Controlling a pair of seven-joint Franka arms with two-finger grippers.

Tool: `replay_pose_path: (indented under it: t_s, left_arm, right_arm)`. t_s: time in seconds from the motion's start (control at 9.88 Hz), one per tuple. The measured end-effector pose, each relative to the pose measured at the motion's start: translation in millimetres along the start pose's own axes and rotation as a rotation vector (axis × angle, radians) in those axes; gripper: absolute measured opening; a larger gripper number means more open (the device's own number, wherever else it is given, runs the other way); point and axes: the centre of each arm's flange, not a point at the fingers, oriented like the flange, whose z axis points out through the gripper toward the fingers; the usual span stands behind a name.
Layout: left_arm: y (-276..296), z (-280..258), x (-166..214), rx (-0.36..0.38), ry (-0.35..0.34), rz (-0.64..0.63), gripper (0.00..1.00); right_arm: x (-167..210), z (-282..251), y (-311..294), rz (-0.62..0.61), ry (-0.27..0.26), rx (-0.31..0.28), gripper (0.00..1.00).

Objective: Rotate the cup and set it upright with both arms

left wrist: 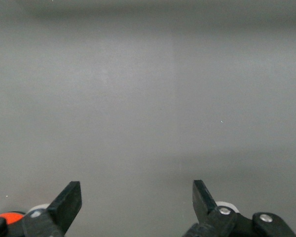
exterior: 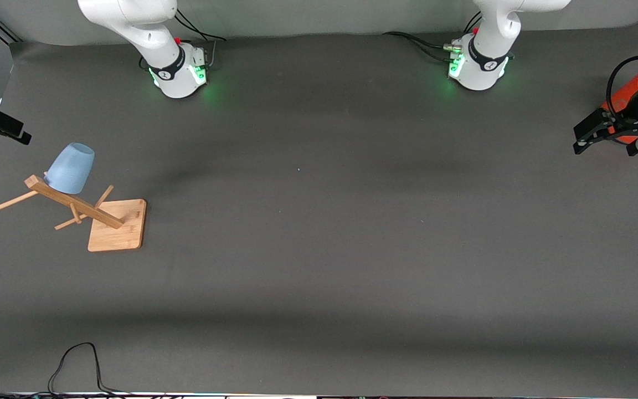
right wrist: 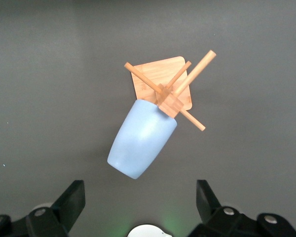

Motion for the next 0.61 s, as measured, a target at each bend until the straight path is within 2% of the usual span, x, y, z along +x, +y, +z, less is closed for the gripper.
replay_pose_path:
  t_s: [0.1, 0.51, 0.61]
  left_arm:
    - [0.0, -0.1, 0.0, 0.000, 0.000, 0.000, 1.00]
    - [0.1, -0.6, 0.3, 0.000, 0.002, 0.000, 1.00]
    - [0.1, -1.0, 0.4, 0.000, 0.003, 0.000, 1.00]
  right_arm:
    - [0.4, 2.3, 0.0, 0.046, -0.002, 0.000, 1.00]
    - [7.1, 13.7, -1.9, 0.431, -0.009, -0.004, 1.00]
    - [7.9, 16.0, -2.1, 0.482, -0.013, -0.006, 1.00]
